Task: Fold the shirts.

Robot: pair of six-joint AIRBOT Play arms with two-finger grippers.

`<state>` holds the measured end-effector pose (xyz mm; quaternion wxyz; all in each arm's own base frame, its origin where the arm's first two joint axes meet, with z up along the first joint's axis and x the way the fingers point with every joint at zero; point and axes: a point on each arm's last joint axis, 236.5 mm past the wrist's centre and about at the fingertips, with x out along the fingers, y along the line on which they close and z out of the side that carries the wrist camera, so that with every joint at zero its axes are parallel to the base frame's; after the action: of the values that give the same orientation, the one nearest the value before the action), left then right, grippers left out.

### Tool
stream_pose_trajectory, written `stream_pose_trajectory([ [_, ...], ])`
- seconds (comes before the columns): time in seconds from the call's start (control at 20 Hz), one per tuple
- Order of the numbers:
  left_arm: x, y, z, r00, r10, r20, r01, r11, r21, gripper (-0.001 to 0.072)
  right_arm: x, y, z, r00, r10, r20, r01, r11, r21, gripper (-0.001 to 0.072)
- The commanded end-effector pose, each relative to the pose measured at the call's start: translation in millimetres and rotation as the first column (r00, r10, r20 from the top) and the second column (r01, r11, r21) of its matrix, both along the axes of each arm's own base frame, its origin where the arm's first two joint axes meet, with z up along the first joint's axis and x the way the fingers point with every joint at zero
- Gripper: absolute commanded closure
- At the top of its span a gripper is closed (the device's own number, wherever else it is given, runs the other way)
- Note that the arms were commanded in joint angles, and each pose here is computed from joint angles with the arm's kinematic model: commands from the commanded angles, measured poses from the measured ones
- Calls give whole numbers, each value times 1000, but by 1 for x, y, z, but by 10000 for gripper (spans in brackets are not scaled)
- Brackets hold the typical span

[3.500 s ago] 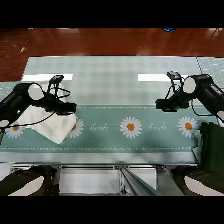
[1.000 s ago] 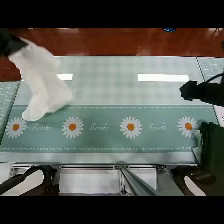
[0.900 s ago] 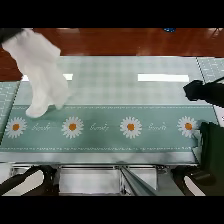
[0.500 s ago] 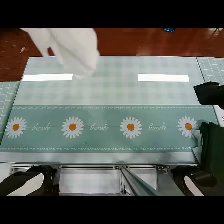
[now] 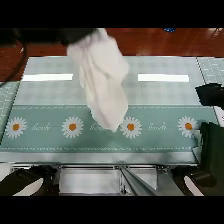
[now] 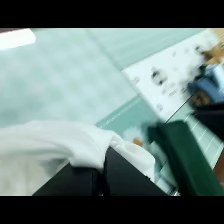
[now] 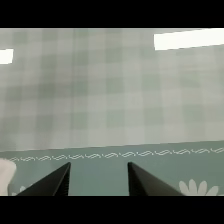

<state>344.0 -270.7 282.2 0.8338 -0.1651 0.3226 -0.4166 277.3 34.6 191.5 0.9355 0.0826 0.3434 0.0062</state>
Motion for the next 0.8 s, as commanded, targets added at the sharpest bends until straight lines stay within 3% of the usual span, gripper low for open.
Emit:
stream_pose_trajectory([
  [0.0,-3,32,-113,976,77,-203,-51,990,132,688,-4,-2,-11,999,6,-37,-7,1000,-24,300],
  [0.3,-56,107,-301,768,265,-583,-111,952,286,663,-11,16,-98,980,24,-198,-15,999,49,300],
  [0.4,-86,109,-324,702,231,-674,-32,955,294,209,-12,22,-125,974,8,-225,15,995,100,300],
  [0.55,-63,122,-296,727,226,-649,-49,959,278,199,8,8,-116,986,-45,-160,56,996,70,300],
  [0.65,-26,154,-240,796,260,-547,-133,956,261,200,15,-54,-76,974,-185,-128,175,980,-90,299],
  [0.75,7,211,-181,833,399,-384,-320,913,254,200,-5,-143,-39,908,-414,-68,382,883,-272,300],
])
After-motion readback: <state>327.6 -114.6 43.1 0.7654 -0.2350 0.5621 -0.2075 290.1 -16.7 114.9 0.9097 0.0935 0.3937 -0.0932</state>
